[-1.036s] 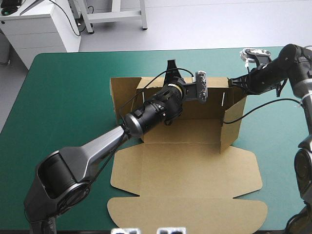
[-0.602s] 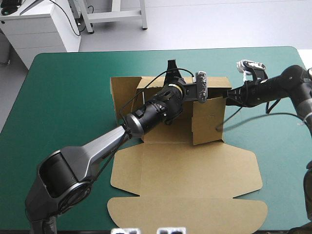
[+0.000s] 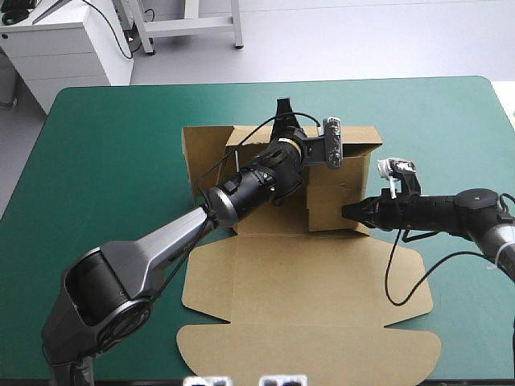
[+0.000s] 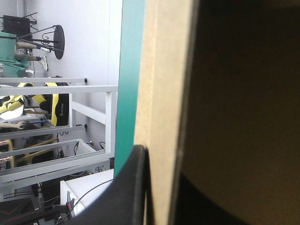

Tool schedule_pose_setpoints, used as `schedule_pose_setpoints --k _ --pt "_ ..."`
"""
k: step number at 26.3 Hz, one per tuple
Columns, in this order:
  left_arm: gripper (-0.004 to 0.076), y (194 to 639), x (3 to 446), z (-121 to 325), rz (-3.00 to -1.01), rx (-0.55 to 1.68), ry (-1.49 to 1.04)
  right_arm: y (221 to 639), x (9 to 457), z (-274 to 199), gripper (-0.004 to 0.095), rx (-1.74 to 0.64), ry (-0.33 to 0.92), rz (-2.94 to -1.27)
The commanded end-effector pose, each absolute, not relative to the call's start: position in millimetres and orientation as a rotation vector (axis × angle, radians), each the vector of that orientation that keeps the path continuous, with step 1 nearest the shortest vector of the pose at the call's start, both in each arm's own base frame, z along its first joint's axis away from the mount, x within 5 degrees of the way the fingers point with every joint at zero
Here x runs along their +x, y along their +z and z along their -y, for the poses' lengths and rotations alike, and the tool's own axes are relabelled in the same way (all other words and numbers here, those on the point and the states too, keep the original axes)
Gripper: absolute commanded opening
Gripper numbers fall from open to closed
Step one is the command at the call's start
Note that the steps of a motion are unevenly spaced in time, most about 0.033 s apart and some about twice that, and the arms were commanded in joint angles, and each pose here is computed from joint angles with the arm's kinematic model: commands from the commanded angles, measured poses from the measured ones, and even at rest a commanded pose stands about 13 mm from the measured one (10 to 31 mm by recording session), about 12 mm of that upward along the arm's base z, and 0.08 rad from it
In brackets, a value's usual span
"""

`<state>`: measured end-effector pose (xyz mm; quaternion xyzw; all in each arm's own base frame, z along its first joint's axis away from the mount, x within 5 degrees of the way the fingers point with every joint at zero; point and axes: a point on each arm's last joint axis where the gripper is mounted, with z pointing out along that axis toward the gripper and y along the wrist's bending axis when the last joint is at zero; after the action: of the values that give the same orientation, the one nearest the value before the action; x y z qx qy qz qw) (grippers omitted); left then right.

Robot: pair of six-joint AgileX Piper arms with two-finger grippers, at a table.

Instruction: Fold the box

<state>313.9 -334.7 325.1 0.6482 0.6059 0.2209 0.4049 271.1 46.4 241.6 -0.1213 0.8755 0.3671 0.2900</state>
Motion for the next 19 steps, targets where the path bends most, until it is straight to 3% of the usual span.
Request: schedule_pose_setpoints --k 1,9,12,19 --pt "-0.0008 330 304 332 -1.647 1.593 0.44 271 255 -52 -0.0013 -0.374 1.022 -2.221" --pt "-0.0008 330 304 332 -1.647 1.593 0.44 311 213 -52 -0.0013 -0.462 0.875 -2.178" --pt "-0.0008 330 304 332 -1.647 1.593 0.44 313 209 -48 -0.0012 -0.458 0.795 -2.196" --pt "-0.0008 330 304 332 -1.649 1.594 0.441 312 212 -45 -0.0012 -0.435 0.741 -2.198"
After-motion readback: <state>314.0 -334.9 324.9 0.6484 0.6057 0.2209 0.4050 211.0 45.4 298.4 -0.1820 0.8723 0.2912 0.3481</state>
